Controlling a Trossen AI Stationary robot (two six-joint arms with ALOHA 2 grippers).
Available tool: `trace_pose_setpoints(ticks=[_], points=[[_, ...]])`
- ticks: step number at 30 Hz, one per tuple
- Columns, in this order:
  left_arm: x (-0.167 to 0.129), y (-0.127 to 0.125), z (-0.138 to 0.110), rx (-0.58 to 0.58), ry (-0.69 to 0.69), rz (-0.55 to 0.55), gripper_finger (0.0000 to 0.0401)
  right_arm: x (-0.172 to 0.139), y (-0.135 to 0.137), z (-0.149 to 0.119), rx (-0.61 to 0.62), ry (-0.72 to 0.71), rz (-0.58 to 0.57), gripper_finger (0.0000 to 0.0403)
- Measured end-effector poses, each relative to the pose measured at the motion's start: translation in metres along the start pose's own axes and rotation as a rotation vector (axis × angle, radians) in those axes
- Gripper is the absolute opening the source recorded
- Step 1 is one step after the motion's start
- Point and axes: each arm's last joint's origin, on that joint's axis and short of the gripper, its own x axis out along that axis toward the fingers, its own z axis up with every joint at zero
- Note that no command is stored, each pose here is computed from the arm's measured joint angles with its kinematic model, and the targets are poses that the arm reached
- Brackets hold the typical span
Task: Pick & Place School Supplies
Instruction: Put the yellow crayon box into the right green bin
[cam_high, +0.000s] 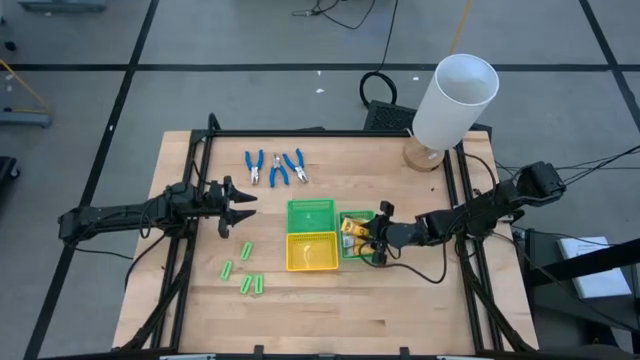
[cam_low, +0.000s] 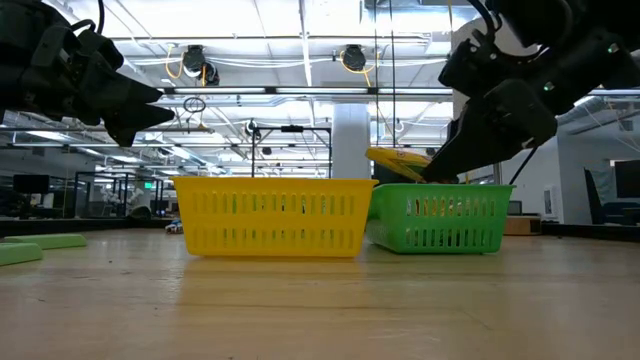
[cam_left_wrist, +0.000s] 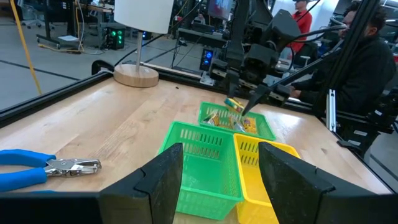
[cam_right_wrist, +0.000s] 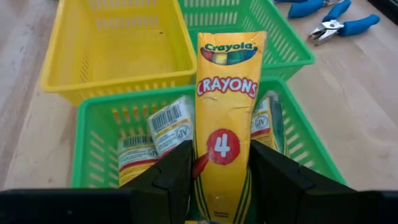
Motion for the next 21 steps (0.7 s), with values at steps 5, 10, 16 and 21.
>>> trace_pose_setpoints(ticks=[5, 10, 16, 21], points=[[0.0, 0.0, 0.0, 0.0, 0.0, 0.0, 0.0214, 0.0, -0.0006, -0.002, -0.004, 0.019, -0.006, 0.0141], [0.0, 0.0, 0.0, 0.0, 0.0, 0.0, 0.0214, -0.0001, -0.0012, -0.0044, 0.032, 0.042, -0.014, 0.0141], [0.0, 0.0, 0.0, 0.0, 0.0, 0.0, 0.0214, -0.0001, -0.0013, -0.0047, 0.032, 0.045, -0.015, 0.0141], [0.0, 0.0, 0.0, 0.0, 0.0, 0.0, 0.0214, -0.0001, -0.0013, -0.0047, 0.069, 0.044, -0.016, 0.0141]])
